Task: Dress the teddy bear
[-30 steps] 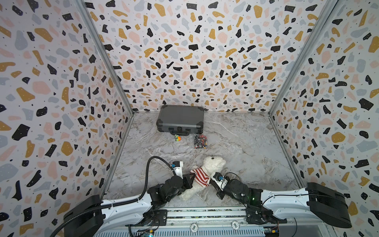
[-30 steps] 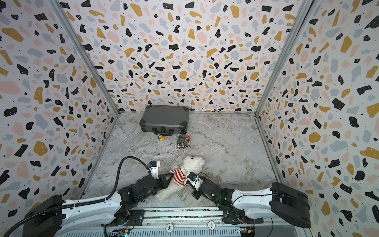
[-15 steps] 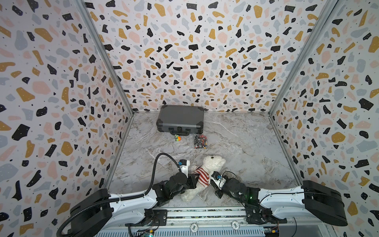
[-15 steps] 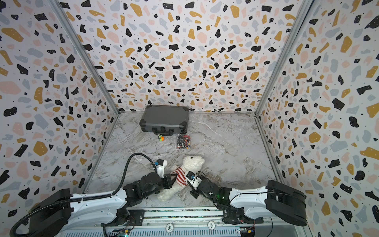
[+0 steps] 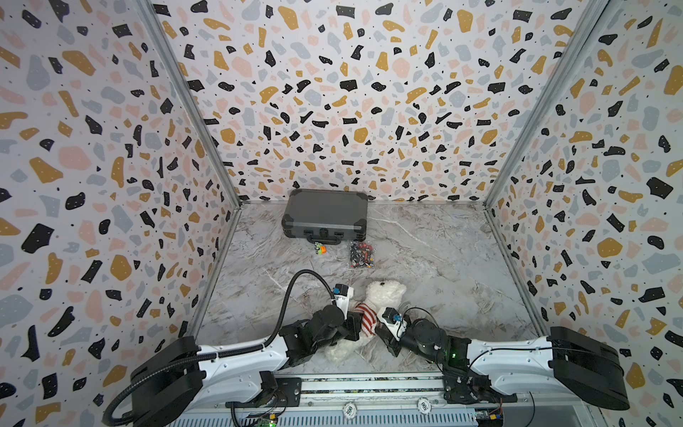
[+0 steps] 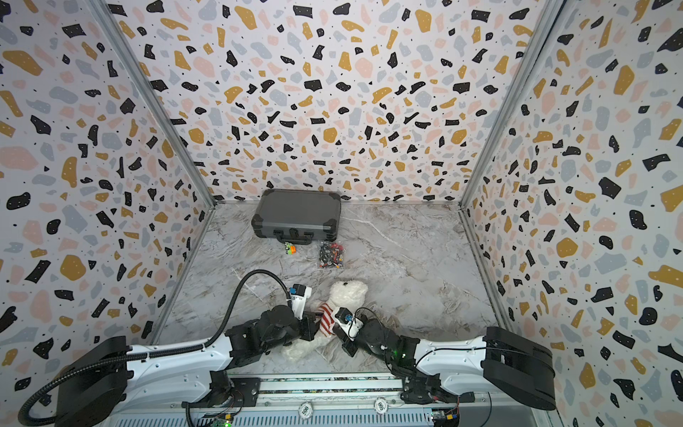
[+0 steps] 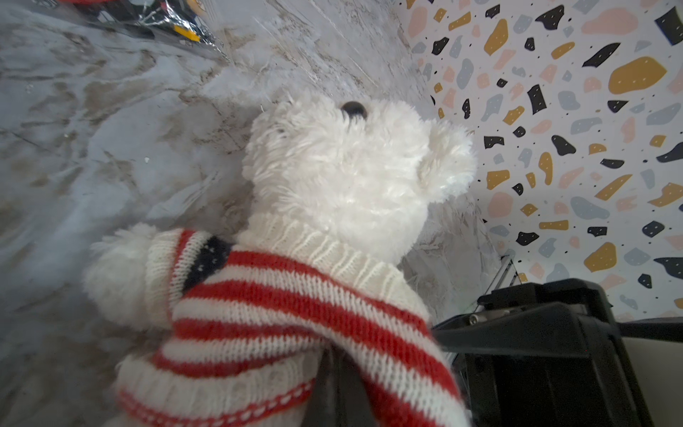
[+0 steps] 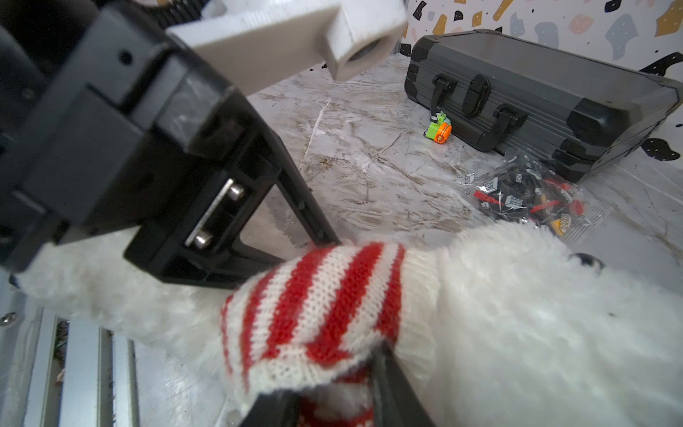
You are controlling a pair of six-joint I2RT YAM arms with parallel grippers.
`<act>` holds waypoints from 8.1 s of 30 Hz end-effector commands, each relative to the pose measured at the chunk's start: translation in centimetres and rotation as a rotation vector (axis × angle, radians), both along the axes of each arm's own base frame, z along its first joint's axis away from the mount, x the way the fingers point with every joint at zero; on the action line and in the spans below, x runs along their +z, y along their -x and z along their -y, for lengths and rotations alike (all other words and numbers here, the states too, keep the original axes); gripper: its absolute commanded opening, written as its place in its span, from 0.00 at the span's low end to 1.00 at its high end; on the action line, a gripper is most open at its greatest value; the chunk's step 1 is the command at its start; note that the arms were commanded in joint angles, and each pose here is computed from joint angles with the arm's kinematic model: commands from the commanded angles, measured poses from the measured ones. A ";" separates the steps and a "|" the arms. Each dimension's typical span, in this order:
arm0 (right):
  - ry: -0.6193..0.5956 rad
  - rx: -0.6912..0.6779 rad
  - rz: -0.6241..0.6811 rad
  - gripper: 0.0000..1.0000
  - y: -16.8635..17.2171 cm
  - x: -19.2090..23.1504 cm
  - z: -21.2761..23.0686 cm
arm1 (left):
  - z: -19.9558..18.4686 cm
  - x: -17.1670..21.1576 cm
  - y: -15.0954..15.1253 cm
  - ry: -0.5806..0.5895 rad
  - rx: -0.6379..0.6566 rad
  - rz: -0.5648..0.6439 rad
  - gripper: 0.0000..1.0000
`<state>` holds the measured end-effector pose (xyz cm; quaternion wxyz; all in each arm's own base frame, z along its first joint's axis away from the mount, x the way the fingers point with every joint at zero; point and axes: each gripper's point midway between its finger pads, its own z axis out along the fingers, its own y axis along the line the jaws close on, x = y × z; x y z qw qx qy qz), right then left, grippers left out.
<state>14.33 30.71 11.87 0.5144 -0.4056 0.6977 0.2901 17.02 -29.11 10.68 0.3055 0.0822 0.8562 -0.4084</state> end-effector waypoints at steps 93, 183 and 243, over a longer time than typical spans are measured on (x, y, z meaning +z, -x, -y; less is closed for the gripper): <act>0.147 0.292 0.038 0.00 4.8 2.6 -3.0 | -2.8 2.2 -0.7 0.102 -0.053 0.088 0.00; 0.009 0.223 -0.389 0.24 -1.2 3.7 -0.8 | -2.5 1.7 -1.7 -0.097 0.027 0.179 0.00; 0.357 -0.112 -0.218 0.27 -3.5 1.4 0.1 | 0.5 1.8 1.4 -0.064 -0.145 0.192 0.00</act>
